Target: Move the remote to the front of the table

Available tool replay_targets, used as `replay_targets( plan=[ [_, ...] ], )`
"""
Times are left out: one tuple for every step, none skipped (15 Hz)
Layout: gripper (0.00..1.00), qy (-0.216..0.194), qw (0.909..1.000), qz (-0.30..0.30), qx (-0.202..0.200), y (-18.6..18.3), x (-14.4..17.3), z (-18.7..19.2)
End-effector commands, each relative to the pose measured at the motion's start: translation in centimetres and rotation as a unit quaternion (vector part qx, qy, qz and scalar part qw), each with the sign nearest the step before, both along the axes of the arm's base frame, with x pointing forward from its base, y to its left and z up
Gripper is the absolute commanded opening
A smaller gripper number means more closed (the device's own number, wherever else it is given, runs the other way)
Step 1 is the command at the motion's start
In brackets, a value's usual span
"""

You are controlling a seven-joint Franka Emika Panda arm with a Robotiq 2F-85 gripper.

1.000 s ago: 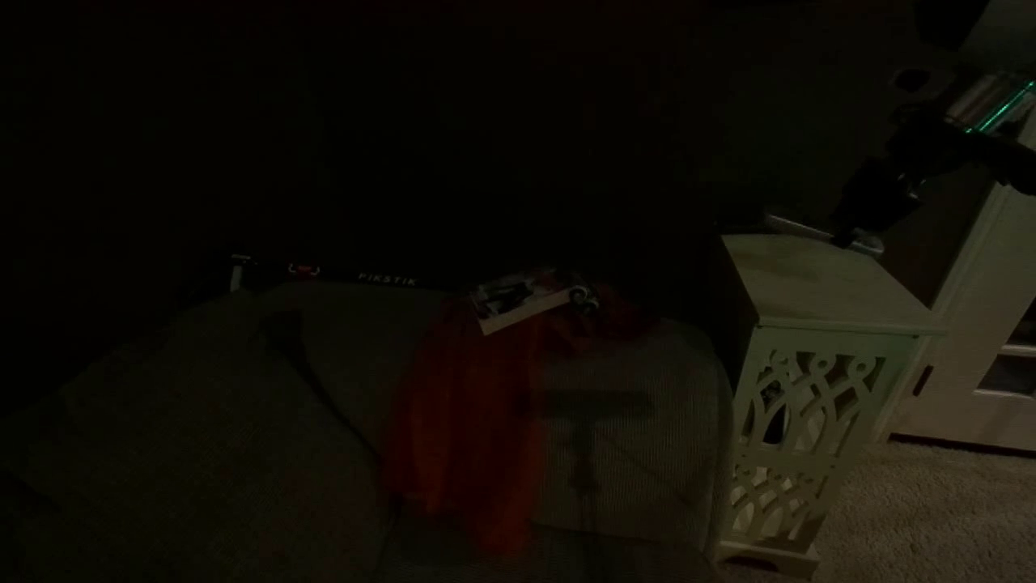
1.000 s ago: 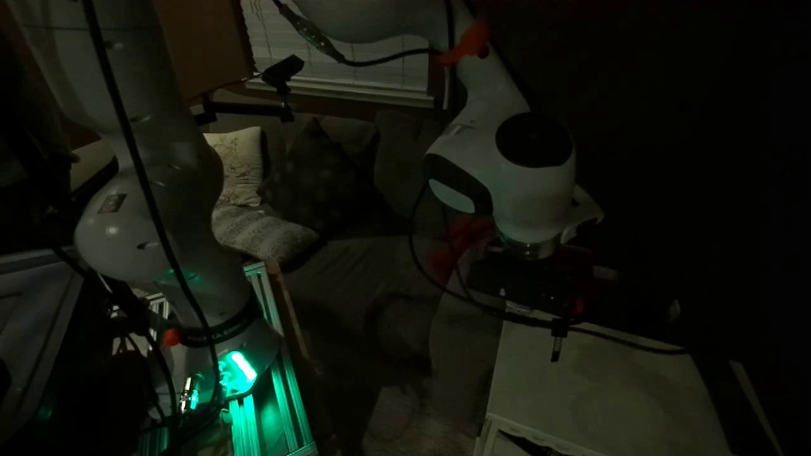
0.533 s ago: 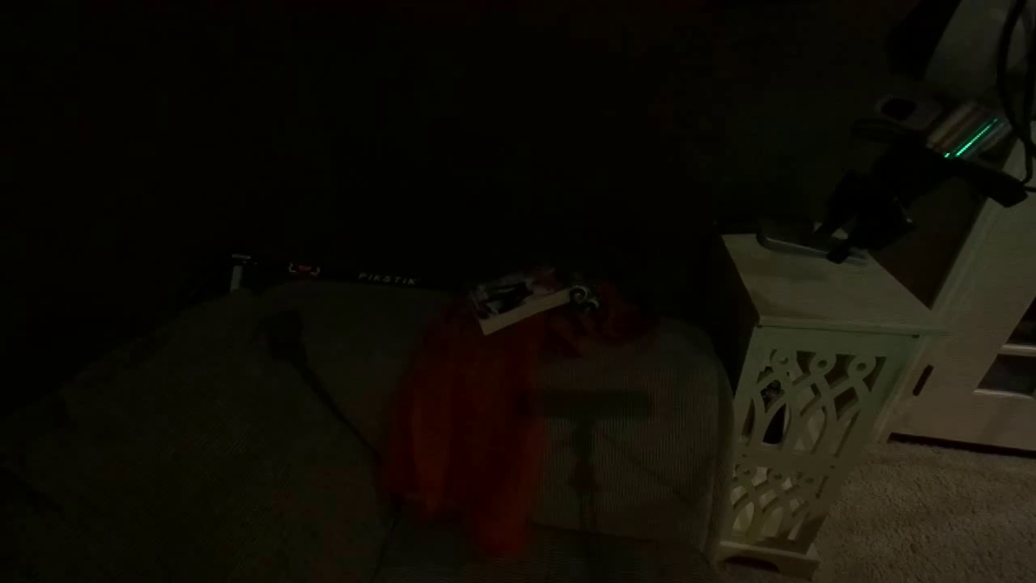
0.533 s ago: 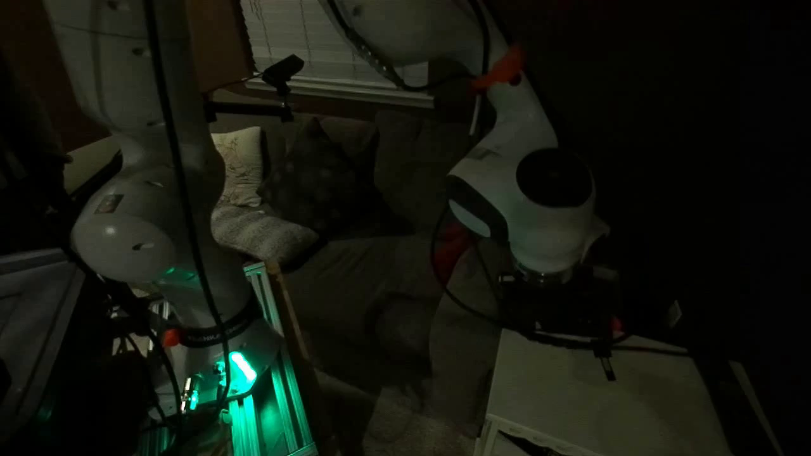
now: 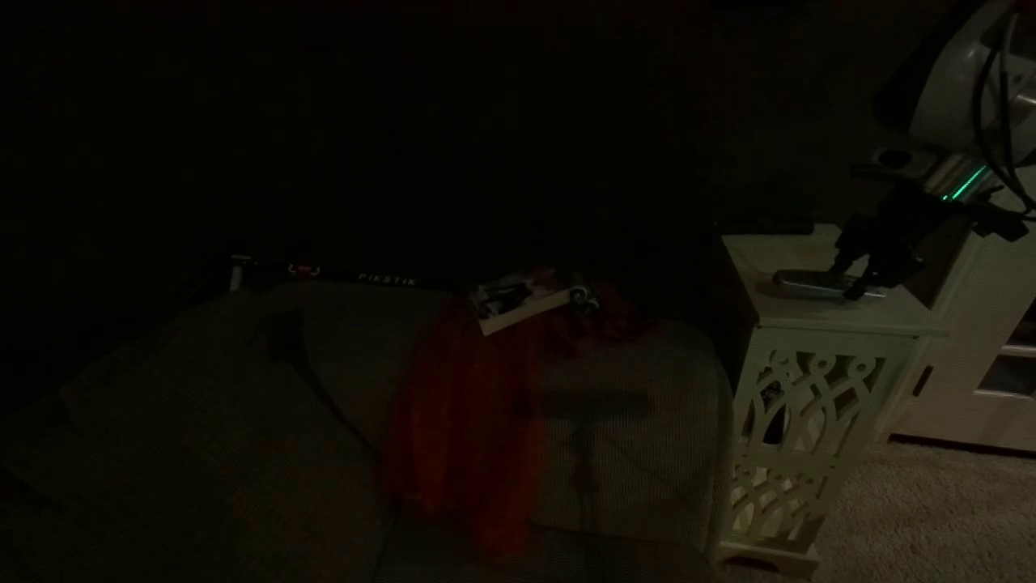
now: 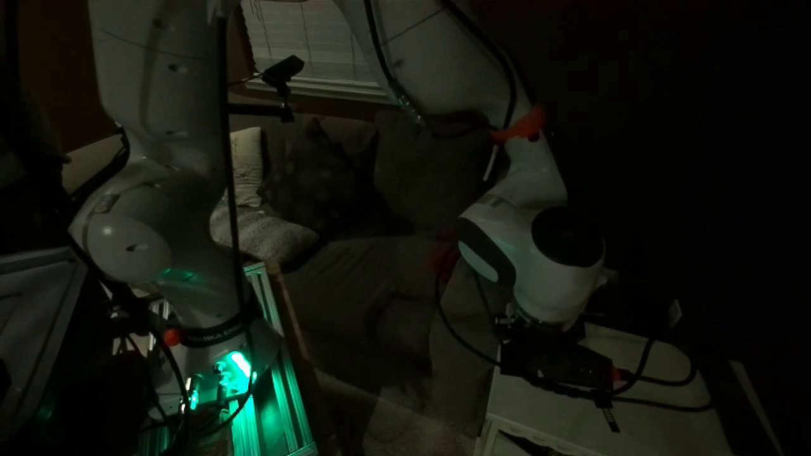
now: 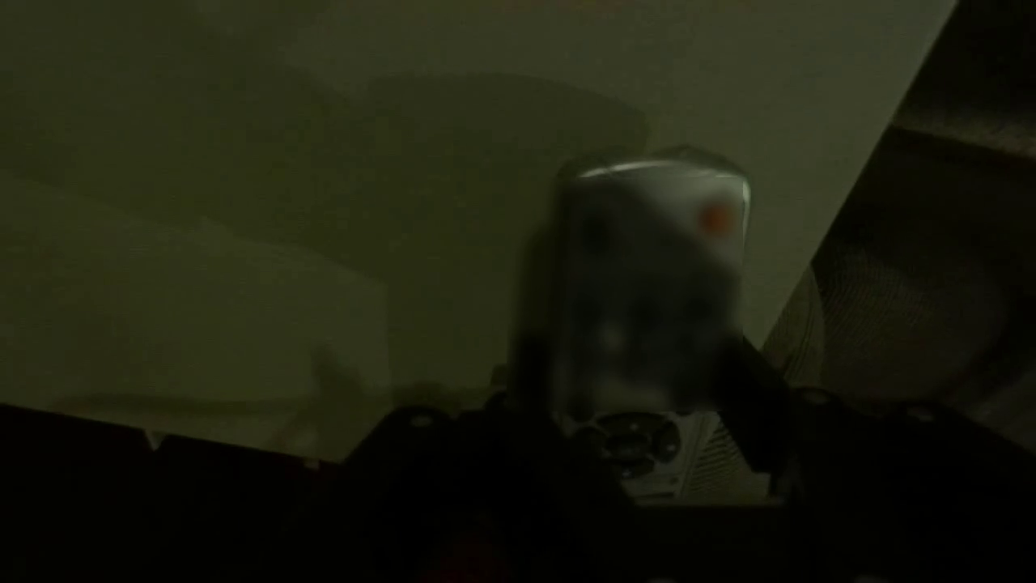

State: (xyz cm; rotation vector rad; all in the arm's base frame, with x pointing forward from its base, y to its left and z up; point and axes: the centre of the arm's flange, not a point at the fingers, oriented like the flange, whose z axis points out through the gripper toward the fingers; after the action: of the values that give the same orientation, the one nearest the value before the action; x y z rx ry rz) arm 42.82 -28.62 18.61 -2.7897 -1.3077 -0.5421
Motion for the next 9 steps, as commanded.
replay_targets(
  plan=[
    [0.30,0.007,0.9999,0.008,-0.011,0.6,0.5,2.0],
    [0.30,0.009,0.9997,0.008,-0.021,0.8,0.4,2.4],
    [0.30,0.021,0.9994,0.005,-0.027,0.9,0.2,2.8],
    [0.30,0.023,0.9992,0.000,-0.033,0.9,0.1,3.0],
    [0.30,0.022,0.9991,-0.014,-0.032,1.1,0.1,3.1],
    [0.30,0.020,0.9989,-0.028,-0.032,1.3,0.0,3.0],
    [0.30,0.019,0.9982,-0.046,-0.033,1.5,0.1,2.9],
    [0.30,0.021,0.9973,-0.061,-0.034,1.6,0.1,2.8],
    [0.30,0.022,0.9964,-0.073,-0.036,1.8,0.2,2.8]
  ],
)
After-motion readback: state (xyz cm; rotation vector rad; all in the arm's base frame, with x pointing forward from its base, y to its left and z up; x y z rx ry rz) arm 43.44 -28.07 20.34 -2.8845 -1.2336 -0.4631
